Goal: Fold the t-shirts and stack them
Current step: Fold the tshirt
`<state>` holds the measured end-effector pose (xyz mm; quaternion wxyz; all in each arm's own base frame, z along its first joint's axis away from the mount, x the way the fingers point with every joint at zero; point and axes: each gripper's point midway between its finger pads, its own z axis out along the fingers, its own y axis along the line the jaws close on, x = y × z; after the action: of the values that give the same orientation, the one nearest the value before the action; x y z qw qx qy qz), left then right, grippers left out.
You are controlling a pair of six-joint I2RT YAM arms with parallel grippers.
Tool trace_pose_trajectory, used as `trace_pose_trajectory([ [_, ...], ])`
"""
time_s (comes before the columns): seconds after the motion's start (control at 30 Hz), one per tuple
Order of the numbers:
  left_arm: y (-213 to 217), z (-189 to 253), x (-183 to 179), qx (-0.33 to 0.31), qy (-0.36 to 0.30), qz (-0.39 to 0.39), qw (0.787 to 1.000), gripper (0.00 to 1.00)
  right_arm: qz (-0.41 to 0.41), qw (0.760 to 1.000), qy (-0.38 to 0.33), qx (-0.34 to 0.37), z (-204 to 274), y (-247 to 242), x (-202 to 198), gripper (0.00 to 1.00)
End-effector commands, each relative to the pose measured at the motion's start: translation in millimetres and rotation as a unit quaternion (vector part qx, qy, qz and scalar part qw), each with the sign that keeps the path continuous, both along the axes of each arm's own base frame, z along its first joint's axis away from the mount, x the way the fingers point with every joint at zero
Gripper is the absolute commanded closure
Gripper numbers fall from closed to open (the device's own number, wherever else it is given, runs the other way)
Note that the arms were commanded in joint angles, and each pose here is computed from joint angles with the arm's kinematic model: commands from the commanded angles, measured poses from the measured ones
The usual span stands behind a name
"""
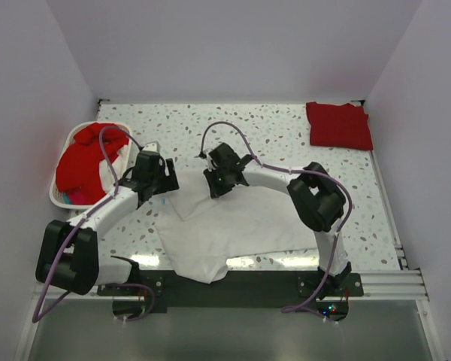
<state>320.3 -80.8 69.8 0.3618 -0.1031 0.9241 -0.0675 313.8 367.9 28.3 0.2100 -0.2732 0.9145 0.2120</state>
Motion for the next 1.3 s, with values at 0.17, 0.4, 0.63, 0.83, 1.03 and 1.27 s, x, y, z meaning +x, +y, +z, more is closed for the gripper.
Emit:
trace_pose_trajectory([
  [0.17, 1.7, 13.3, 4.6, 0.001, -0.02, 0.01, 1.0, 0.17, 0.01, 0.999, -0.042, 0.001, 35.6, -21.0, -12.0, 0.84],
  [0.4, -0.5, 13.6, 8.1, -0.006, -0.019, 0.012, 1.0, 0.17, 0.004, 0.999, -0.031, -0.015, 17.2, -34.6, -21.0, 0.84],
  [0.63, -4.0, 21.4, 33.2, -0.004, -0.023, 0.025, 0.999, 0.22, -0.075, 0.992, -0.096, -0.022, 60.6, -86.5, 12.7, 0.74],
  [0.83, -10.1, -1.0, 57.8, 0.003, 0.007, 0.032, 0.999, 0.44, -0.238, 0.965, -0.103, -0.035, 72.3, -191.4, 71.6, 0.61],
  [1.03, -10.6, -36.5, 68.6, 0.017, 0.055, 0.044, 0.997, 0.56, -0.374, 0.924, -0.077, -0.029, 55.2, -272.9, 101.5, 0.58],
  [1.27, -1.4, -61.7, 66.7, 0.044, 0.096, 0.06, 0.993, 0.63, -0.462, 0.886, -0.023, -0.017, 14.8, -331.9, 89.4, 0.59],
])
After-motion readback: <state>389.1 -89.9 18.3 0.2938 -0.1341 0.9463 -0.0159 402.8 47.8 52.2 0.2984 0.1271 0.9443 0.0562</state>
